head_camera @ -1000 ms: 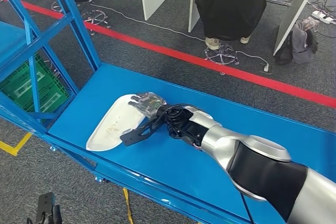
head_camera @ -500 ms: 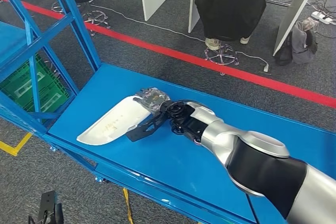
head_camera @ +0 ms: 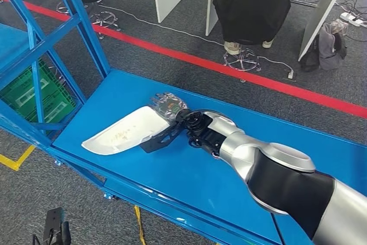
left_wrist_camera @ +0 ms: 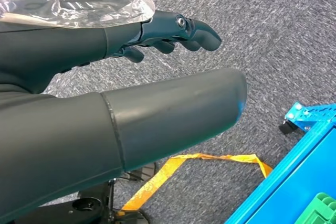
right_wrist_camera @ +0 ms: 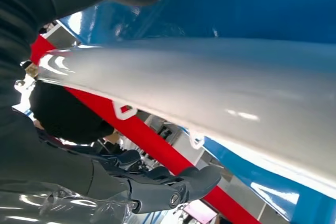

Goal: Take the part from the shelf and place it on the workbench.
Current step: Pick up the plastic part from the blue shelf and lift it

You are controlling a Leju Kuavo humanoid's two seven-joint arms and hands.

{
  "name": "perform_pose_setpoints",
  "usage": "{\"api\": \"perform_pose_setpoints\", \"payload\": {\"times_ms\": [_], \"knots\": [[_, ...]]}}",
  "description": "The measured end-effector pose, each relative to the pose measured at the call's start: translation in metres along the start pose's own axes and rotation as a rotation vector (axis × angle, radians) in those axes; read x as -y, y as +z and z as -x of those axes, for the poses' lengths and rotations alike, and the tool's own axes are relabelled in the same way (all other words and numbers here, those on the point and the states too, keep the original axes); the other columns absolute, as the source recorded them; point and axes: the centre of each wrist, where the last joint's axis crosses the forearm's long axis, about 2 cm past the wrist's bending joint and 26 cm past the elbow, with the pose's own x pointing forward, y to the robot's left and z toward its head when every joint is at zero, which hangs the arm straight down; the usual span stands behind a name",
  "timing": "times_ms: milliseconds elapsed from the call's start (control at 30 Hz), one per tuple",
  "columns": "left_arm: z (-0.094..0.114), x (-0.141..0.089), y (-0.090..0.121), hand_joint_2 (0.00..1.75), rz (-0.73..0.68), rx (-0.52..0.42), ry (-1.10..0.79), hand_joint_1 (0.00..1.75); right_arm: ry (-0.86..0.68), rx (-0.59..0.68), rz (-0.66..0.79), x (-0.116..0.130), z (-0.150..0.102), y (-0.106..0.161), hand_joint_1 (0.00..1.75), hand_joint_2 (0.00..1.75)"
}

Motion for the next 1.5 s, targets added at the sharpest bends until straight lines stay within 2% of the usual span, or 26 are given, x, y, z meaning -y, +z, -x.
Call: {"api": "perform_pose_setpoints", "payload": {"times_ms": [33,67,1500], "knots": [[-0.0001,0.0001,0.0,0.0,0.0,0.0,0.0,0.0,0.001,-0.002,-0.001,-0.0003,0.0,0.0,1.72,1.75],[-0.0001,0.0001,0.0,0.0,0.001,0.001,-0.001,0.0,0.002,-0.005,-0.002,-0.0007,0.0001,0.0,1.75,1.75],[-0.0042,0.0042,0.0003,0.0,0.001,0.008,0.003,0.0,0.009,-0.048,0.0,-0.0041,0.0076,0.0005,1.75,1.75]]}}
